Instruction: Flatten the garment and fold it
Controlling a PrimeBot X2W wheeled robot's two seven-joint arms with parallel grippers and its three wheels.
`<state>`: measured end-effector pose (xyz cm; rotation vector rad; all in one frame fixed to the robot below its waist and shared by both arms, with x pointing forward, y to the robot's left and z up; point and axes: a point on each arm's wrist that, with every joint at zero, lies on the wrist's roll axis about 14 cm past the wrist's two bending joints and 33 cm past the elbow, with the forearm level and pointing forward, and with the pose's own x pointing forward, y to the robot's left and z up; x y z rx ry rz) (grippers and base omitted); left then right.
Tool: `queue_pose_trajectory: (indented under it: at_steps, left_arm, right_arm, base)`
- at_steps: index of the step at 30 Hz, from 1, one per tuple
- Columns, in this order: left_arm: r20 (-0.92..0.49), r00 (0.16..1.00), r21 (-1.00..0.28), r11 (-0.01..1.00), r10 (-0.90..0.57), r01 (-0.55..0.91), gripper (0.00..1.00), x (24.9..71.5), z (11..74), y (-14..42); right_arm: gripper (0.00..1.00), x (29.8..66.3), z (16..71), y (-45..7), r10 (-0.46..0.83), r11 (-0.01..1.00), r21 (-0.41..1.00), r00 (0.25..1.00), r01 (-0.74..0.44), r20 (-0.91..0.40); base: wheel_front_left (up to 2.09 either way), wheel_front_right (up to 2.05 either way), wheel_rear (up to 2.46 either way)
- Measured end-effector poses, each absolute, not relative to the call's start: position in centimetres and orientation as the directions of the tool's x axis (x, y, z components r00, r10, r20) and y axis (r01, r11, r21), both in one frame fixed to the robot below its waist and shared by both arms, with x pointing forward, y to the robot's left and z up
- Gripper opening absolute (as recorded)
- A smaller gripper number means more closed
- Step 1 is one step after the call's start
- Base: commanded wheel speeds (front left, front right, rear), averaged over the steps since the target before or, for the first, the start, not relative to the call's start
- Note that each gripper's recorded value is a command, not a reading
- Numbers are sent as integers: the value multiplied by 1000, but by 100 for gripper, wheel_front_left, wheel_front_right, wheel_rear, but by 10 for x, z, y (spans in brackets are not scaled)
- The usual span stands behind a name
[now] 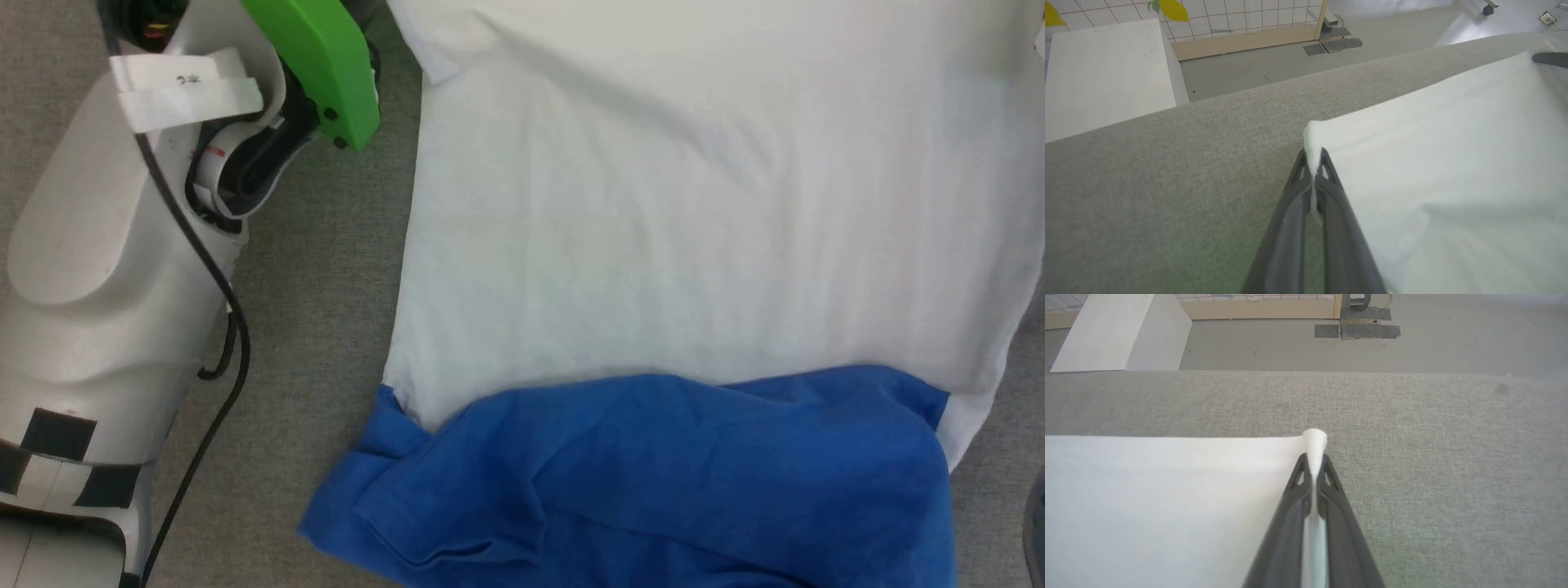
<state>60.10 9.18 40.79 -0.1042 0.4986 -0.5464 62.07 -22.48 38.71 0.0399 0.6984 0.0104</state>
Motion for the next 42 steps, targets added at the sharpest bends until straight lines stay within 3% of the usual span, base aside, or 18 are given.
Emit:
queue_pose_trajectory:
  at_steps: [9, 21, 31, 42]
  left_arm:
    - [-214, 849, -158, 875, -483, 458, 0, 614, 477, 103]
    - [22, 890, -103, 884, -456, 455, 0, 594, 562, 116]
    - [24, 874, -136, 865, -485, 484, 0, 511, 561, 128]
    - [-33, 884, -274, 855, -465, 440, 0, 407, 543, 131]
  right_arm:
    - [0, 629, 450, -230, 19, 1000, 25, 880, -8, -475]
    - [0, 621, 532, -226, 59, 997, 61, 962, -44, -266]
    - [0, 550, 522, -206, 155, 979, 173, 950, -110, -272]
    - [0, 446, 508, -193, 238, 912, 399, 916, -97, -322]
  base:
    - [0, 0, 0]
    - [0, 0, 0]
    - [0, 0, 0]
    - [0, 0, 0]
